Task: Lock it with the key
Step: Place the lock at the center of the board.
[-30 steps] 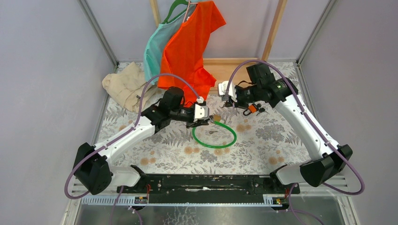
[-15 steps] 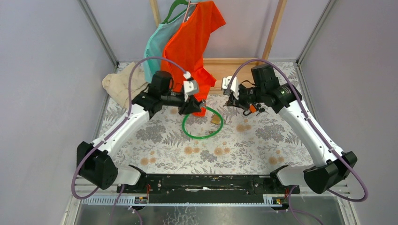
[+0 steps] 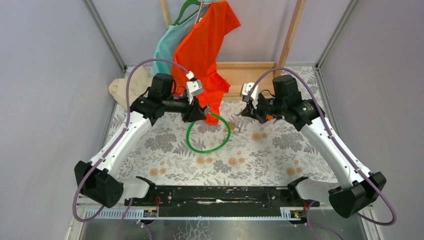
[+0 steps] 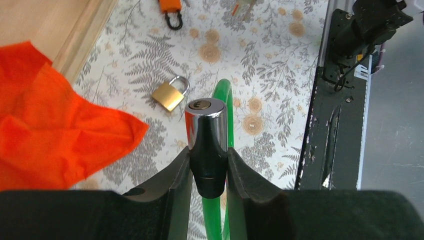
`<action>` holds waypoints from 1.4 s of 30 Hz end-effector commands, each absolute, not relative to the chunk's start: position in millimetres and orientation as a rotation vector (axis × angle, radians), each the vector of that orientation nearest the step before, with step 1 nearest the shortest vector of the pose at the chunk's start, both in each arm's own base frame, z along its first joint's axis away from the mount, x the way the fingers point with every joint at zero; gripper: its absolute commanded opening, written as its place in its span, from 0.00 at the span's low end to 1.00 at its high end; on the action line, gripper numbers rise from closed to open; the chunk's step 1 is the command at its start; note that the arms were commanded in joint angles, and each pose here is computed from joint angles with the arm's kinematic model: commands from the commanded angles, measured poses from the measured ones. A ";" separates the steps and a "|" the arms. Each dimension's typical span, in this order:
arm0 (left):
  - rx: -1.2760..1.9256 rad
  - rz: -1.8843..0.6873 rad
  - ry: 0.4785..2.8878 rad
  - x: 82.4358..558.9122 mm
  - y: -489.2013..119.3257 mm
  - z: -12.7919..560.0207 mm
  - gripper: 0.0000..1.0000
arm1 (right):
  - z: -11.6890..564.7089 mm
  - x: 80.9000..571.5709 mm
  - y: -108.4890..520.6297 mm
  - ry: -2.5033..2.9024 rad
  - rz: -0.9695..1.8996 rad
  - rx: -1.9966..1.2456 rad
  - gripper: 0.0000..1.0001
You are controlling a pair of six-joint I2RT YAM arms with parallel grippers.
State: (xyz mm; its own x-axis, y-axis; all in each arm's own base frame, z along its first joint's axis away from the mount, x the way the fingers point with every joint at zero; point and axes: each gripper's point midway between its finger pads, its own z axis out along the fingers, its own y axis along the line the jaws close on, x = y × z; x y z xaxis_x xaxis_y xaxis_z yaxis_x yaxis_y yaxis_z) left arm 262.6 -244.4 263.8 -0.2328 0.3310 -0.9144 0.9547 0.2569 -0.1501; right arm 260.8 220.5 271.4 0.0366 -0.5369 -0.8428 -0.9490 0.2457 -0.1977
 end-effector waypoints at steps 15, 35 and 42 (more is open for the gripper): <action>0.666 -1.032 2.117 256.0 -149.8 228.3 0.00 | 264.7 261.2 247.0 1.637 0.778 -1.324 0.00; -0.031 -1.086 2.130 378.8 -72.9 164.9 0.11 | 214.3 246.2 278.0 1.707 0.808 -1.440 0.00; -0.104 -0.985 2.242 385.9 -62.7 117.8 0.28 | 204.6 246.9 281.6 1.734 0.810 -1.447 0.00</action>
